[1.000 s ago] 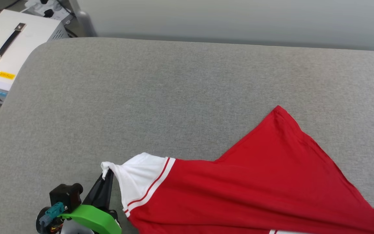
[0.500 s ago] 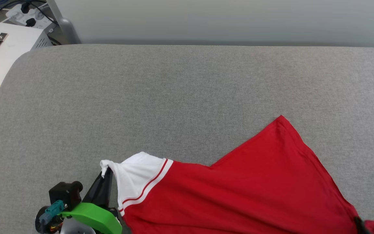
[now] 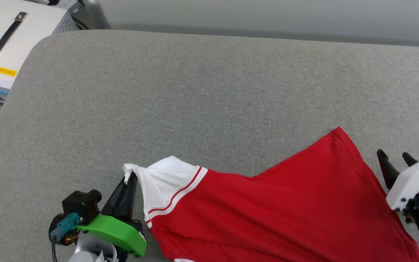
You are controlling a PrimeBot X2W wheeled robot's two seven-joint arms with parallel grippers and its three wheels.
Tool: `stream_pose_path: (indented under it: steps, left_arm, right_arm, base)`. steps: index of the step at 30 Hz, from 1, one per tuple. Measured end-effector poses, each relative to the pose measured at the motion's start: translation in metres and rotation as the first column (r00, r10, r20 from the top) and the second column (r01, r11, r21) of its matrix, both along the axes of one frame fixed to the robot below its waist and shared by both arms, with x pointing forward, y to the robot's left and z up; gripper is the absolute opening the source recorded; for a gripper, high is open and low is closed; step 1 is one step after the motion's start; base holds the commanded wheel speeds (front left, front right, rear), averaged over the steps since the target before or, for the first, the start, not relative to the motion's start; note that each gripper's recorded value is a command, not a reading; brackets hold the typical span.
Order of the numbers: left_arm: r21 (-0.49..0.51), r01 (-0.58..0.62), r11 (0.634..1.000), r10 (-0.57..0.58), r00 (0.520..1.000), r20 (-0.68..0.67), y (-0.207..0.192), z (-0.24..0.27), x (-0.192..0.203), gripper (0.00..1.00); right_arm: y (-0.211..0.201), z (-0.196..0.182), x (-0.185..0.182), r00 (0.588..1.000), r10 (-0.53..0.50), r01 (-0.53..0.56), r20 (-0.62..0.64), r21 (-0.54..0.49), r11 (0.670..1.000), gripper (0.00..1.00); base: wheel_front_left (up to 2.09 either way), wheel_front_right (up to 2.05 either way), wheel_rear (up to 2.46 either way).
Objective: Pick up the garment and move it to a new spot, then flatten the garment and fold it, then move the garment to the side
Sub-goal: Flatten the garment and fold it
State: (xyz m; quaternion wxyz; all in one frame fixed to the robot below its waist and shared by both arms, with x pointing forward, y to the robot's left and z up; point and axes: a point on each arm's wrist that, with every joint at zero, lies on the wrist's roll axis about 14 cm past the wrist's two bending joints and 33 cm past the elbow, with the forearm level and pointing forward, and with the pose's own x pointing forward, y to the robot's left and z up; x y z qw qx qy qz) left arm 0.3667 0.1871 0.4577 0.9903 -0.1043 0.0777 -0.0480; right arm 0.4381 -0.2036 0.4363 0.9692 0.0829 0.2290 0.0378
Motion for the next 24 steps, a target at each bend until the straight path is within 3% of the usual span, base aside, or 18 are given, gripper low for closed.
stream_pose_path:
  steps: [3, 8, 14, 19, 20, 22, 24]
  left_arm:
    - [-0.004, -0.005, 1.0, 0.005, 1.0, -0.002, 0.0, -0.001, 0.002, 0.0]
    - [-0.011, 0.0, 1.0, 0.0, 1.0, 0.0, -0.001, -0.002, 0.006, 0.0]
    - [-0.011, 0.002, 1.0, -0.002, 1.0, 0.003, 0.001, -0.005, 0.015, 0.0]
    - [-0.01, -0.013, 1.0, 0.013, 1.0, -0.017, 0.005, -0.015, 0.016, 0.0]
    - [-0.011, -0.016, 1.0, 0.016, 1.0, -0.022, 0.005, -0.018, 0.016, 0.0]
    - [-0.015, -0.021, 1.0, 0.02, 0.999, -0.036, 0.006, -0.023, 0.014, 0.0]
    - [-0.014, -0.027, 1.0, 0.026, 0.998, -0.05, 0.008, -0.029, 0.014, 0.0]
  right_arm:
    - [0.019, -0.008, 0.018, 0.984, 0.118, -0.125, -0.131, -0.045, 0.991, 1.0]
    - [0.042, -0.016, 0.037, 0.914, 0.248, -0.295, -0.322, -0.105, 0.95, 1.0]
    - [0.061, -0.04, 0.045, 0.827, 0.308, -0.407, -0.47, -0.124, 0.905, 1.0]
    - [0.065, -0.074, 0.035, 0.741, 0.317, -0.453, -0.592, -0.091, 0.887, 1.0]
    - [0.066, -0.079, 0.031, 0.722, 0.32, -0.457, -0.613, -0.076, 0.886, 0.8]
    - [0.068, -0.083, 0.029, 0.69, 0.326, -0.468, -0.646, -0.055, 0.882, 0.0]
    - [0.07, -0.086, 0.024, 0.659, 0.337, -0.476, -0.672, -0.026, 0.879, 0.0]
  base:
    - [0.0, 0.0, 0.0]
    - [0.0, 0.0, 0.0]
    - [0.0, 0.0, 0.0]
    - [0.0, 0.0, 0.0]
    - [0.0, 0.0, 0.0]
    - [0.0, 0.0, 0.0]
    - [0.0, 0.0, 0.0]
